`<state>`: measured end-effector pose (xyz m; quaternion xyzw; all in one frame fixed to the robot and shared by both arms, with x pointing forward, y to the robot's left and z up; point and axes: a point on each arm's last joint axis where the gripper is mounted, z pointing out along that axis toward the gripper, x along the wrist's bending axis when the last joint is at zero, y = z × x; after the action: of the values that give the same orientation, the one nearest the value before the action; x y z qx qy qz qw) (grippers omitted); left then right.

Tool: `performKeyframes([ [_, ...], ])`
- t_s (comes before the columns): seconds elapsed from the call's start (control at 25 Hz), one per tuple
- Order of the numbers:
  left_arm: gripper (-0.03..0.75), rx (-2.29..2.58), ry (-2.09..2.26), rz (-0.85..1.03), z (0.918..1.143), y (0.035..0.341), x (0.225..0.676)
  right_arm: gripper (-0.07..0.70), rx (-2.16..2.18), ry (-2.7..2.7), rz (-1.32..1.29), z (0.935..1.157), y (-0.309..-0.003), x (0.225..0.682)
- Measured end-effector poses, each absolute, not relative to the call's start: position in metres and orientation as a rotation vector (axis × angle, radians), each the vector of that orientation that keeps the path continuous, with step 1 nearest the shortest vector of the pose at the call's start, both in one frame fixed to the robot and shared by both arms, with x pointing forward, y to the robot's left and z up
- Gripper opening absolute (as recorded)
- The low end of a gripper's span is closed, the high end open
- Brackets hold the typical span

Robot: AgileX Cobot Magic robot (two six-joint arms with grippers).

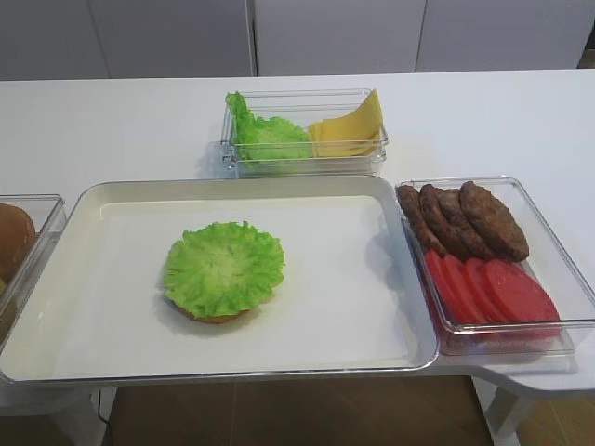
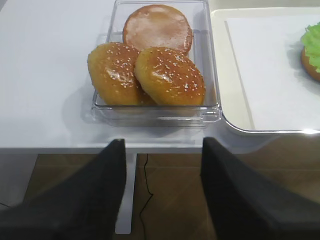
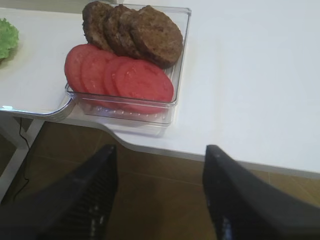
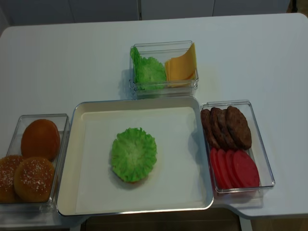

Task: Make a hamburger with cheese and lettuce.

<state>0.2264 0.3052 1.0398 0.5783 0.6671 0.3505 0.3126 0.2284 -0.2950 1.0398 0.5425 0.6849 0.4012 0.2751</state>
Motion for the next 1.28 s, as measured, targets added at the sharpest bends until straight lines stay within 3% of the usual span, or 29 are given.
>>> performKeyframes([
  [1.28,0.362,1.526,1.76,0.925,1.0398,0.3052,0.2264,0.409,1.651,1.584,0.943,1.0398,-0.2924,0.2302],
])
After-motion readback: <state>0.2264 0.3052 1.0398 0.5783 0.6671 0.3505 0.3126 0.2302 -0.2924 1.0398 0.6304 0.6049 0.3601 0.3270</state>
